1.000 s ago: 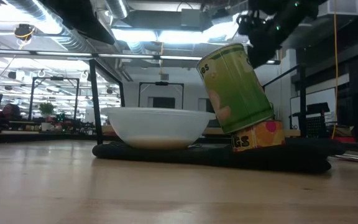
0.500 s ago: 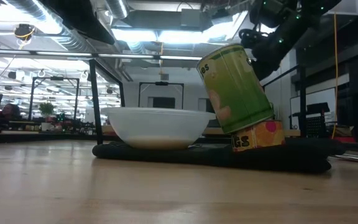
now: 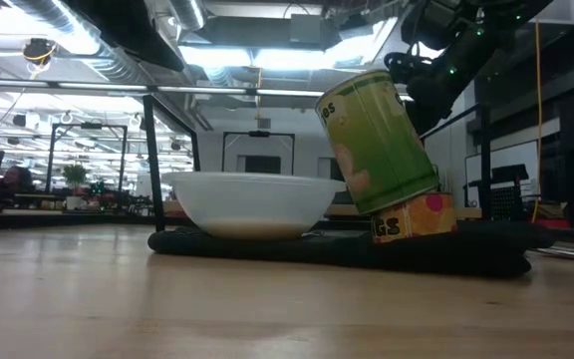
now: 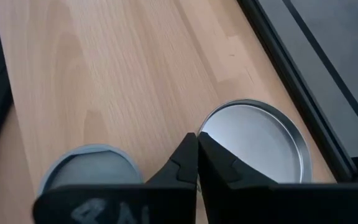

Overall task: Pick and place cans onto a shelf
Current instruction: Put the canned tomatoes on the shelf, then put the large canned orange on the shelf

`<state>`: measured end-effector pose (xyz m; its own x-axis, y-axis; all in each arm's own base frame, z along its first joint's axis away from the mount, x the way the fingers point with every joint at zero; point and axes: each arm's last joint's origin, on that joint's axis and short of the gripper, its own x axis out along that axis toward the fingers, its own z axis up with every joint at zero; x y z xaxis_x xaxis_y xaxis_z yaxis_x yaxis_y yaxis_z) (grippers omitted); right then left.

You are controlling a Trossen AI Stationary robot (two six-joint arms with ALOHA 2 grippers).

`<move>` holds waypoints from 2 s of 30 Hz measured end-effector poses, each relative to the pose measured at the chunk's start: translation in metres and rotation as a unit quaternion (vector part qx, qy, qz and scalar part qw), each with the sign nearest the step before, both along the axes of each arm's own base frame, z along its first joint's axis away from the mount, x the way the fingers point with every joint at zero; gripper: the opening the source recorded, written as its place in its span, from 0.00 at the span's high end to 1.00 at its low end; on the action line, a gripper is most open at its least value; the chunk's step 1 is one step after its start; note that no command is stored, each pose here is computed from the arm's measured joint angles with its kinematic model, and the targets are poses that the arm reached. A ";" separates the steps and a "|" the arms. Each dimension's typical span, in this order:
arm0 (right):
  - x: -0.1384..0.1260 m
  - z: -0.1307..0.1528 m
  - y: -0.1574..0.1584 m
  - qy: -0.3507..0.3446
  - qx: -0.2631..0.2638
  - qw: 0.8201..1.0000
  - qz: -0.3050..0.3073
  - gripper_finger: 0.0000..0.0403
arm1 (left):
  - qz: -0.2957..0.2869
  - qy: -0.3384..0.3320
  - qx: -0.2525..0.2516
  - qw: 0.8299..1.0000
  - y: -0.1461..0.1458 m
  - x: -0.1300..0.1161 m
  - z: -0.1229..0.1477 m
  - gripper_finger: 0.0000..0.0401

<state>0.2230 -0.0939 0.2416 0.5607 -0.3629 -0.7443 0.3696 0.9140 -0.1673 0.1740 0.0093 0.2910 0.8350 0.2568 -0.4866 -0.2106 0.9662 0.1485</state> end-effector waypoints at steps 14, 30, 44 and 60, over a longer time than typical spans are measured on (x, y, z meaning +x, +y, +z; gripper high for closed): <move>0.000 0.000 0.000 0.000 -0.001 1.000 -0.001 0.91 | 0.000 0.000 0.000 1.000 0.000 0.000 0.000 0.90; 0.000 0.000 0.000 0.001 -0.001 1.000 -0.001 0.85 | 0.000 0.000 0.000 1.000 0.000 0.000 0.000 0.90; 0.003 0.012 0.000 -0.012 -0.007 1.000 0.003 0.85 | 0.000 0.000 0.000 1.000 0.000 0.000 0.000 0.91; 0.022 0.048 0.029 -0.067 -0.024 0.995 0.070 0.85 | 0.000 0.001 0.000 1.000 0.000 0.000 0.000 0.90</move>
